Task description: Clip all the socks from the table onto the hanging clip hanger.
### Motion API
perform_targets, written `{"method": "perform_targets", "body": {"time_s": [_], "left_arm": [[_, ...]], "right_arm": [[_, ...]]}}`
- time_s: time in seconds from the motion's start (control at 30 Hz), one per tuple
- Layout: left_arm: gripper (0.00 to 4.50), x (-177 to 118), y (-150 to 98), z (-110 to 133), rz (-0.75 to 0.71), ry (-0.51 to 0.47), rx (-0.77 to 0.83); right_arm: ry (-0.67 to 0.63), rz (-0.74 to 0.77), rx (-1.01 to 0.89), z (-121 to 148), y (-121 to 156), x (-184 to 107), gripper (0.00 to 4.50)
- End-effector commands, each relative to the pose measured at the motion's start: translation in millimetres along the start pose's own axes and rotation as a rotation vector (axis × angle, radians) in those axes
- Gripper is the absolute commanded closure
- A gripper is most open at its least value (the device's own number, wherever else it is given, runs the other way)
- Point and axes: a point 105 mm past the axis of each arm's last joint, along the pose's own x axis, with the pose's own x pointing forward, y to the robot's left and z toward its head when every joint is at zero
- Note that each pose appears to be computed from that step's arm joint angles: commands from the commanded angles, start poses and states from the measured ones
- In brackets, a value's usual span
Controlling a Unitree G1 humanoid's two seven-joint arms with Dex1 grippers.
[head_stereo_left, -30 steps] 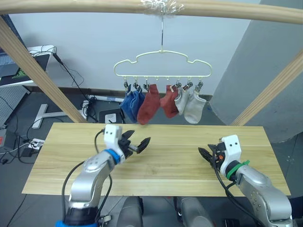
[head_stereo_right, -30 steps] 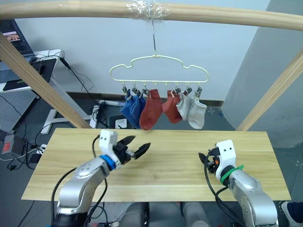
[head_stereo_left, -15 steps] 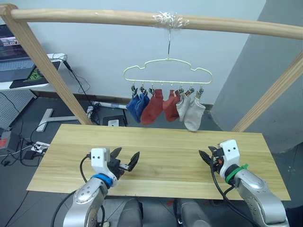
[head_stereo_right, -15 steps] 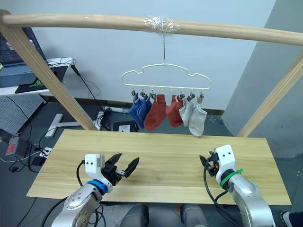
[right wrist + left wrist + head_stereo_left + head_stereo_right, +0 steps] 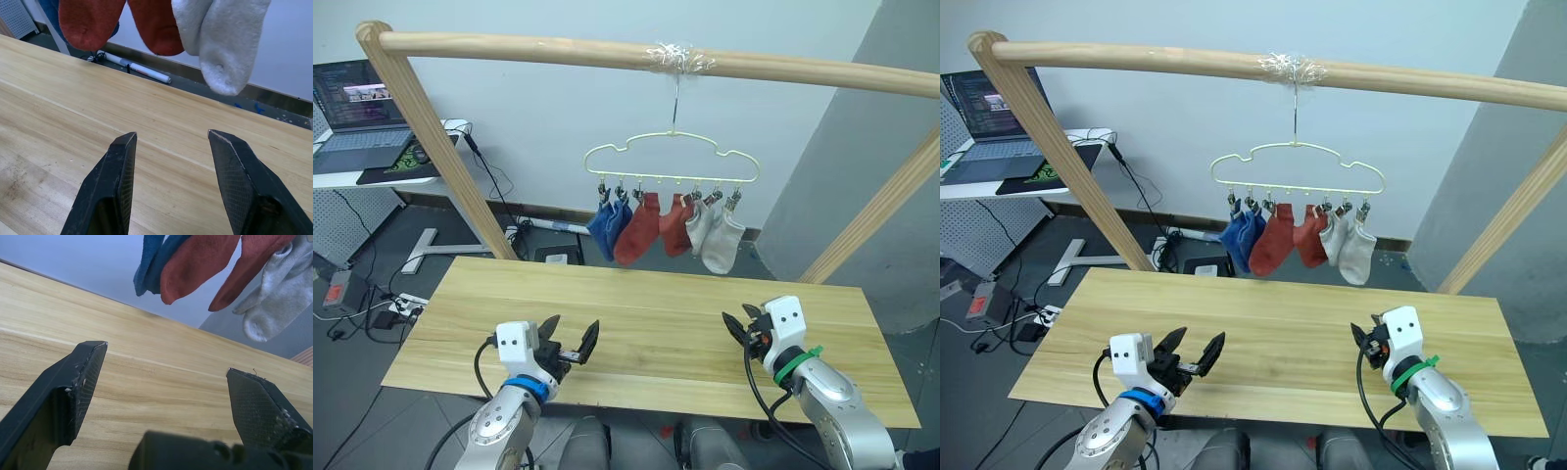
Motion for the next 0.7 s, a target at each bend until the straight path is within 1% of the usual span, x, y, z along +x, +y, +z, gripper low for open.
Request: {"method": "perform_targets", "body": {"time_s": [0.03, 0.3, 0.43, 0.57, 0.7], "left_arm": [[0.02, 2.6, -2.3, 12.0, -0.007, -0.047, 0.012], [0.02, 5.8, -2.6, 14.1, -0.019, -0.048, 0.015], [0.02, 12.2, 4.3, 15.9, -0.007, -0.043, 0.022], [0.02, 22.0, 12.8, 25.3, 0.015, -0.052, 0.034], [0.02, 23.5, 9.7, 30.5, -0.012, -0.063, 0.041]], "right_arm": [[-0.037, -0.014, 0.005, 9.4, -2.7, -3.0, 2.12], [-0.044, -0.029, 0.037, 6.8, -1.0, -6.4, 2.12], [-0.051, -0.029, 0.035, 8.0, -0.2, -2.7, 2.12], [-0.063, -0.041, 0.035, 9.5, -3.3, 0.4, 2.12], [-0.066, -0.041, 0.038, 9.9, -2.7, -1.6, 2.12]]}}
